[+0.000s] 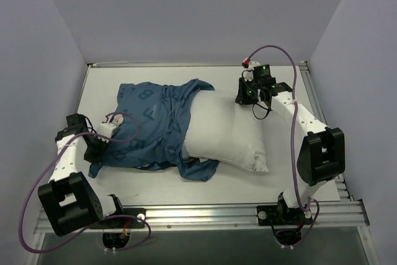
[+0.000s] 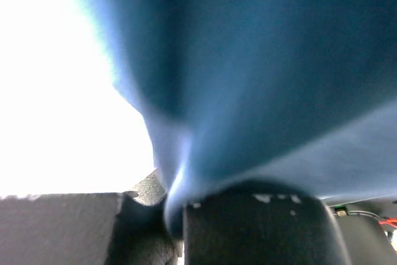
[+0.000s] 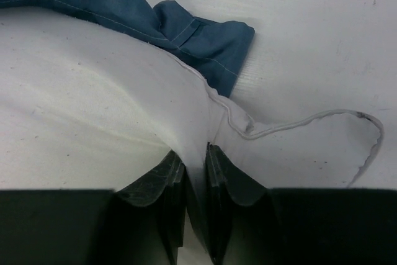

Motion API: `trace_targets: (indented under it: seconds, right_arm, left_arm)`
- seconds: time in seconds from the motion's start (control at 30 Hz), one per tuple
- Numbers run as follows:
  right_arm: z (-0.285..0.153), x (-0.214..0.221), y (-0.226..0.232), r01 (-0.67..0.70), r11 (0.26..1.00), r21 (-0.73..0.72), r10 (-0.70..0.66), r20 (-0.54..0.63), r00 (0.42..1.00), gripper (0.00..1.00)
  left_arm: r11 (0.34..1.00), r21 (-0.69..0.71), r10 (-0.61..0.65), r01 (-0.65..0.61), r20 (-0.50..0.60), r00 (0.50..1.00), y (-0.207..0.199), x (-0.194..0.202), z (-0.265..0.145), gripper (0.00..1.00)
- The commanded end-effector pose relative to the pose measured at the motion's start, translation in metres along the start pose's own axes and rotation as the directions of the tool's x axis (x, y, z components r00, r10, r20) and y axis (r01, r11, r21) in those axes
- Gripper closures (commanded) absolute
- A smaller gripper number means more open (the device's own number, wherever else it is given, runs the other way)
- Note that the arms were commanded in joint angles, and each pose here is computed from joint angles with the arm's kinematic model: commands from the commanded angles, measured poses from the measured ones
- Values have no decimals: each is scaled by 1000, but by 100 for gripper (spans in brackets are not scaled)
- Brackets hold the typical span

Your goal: Remove the pillowcase from the pillow

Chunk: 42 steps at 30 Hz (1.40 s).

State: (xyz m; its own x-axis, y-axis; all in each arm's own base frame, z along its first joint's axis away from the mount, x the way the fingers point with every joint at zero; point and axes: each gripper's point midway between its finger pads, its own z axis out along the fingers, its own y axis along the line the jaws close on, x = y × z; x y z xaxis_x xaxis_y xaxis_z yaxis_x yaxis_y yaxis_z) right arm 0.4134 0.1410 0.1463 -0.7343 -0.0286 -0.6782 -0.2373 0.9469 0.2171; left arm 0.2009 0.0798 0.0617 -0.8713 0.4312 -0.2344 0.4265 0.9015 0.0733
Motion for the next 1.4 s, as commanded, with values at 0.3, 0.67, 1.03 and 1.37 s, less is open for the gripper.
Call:
trace_targets:
  seconds: [0.3,0.67,1.03,1.37]
  right_arm:
    - [-80,-12,-8,-111,986,128,101,76,992,0]
    - [-30,144,78,-165,986,-5,163,-124,979,0]
    - [46,276,42,-114,983,145,163,-394,905,35]
    - [36,242,-12,-327,921,210,375,-260,890,100]
  left_arm:
    - [993,-105,-27,55,255,967,12,-34,-55,98]
    - [992,-113,-31,65,282,959,15,-41,-66,98]
    - [984,-146,-46,100,339,940,24,-56,-91,98]
    - [902,-378,-37,206,408,912,81,-72,-146,98]
